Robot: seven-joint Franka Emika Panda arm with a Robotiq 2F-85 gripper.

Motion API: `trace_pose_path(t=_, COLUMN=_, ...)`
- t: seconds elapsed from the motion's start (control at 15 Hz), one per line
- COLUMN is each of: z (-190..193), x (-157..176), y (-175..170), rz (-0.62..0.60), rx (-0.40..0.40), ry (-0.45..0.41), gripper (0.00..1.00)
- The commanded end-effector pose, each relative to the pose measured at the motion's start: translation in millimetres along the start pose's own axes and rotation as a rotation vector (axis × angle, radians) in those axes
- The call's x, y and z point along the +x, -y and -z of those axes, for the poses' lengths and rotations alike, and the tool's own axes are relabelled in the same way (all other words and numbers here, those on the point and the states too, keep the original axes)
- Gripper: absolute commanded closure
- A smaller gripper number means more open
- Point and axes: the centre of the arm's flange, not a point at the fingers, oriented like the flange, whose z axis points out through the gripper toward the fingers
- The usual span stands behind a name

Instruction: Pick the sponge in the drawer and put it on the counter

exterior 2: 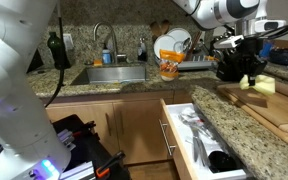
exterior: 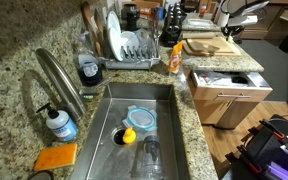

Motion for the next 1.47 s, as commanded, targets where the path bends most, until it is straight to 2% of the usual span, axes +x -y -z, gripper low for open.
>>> trace_pose_path(t=0.0, z=-11, x=3, y=6, rz=0.0, rx=-0.012, ry=0.005, gripper=0.83)
trace_pose_path(t=0.13, z=-25, x=7, y=11, rz=0.001, rx=-0.024, ry=0.006, gripper=0.83)
trace_pose_path(t=0.2, z=-25, x=9, y=11, rz=0.0, rx=-0.025, ry=0.005, gripper=0.96)
trace_pose_path(t=0.47, z=-69, x=37, y=14, rz=-0.071, rx=-0.131, ry=-0.016, gripper=0.96)
trace_pose_path(t=0.73, z=-103, x=42, y=20, rz=-0.049, rx=-0.24, ry=-0.017, gripper=0.96)
trace_pose_path(t=0.8, z=-94, x=22, y=11, rz=-0.051, rx=-0.179, ry=-0.015, gripper=0.83)
trace_pose_path(t=0.87, z=-102, x=22, y=13, rz=-0.048, rx=-0.197, ry=-0.018, gripper=0.83)
trace_pose_path(t=0.93, z=-106, x=23, y=15, rz=-0.046, rx=-0.207, ry=-0.02, gripper=0.96)
trace_pose_path(t=1.0, z=-104, x=24, y=15, rz=-0.053, rx=-0.186, ry=-0.008, gripper=0.58)
trace_pose_path(t=1.13, z=-100, x=25, y=16, rz=-0.062, rx=-0.144, ry=0.03, gripper=0.52)
trace_pose_path(t=1.4, z=-95, x=27, y=15, rz=-0.106, rx=-0.079, ry=0.067, gripper=0.23)
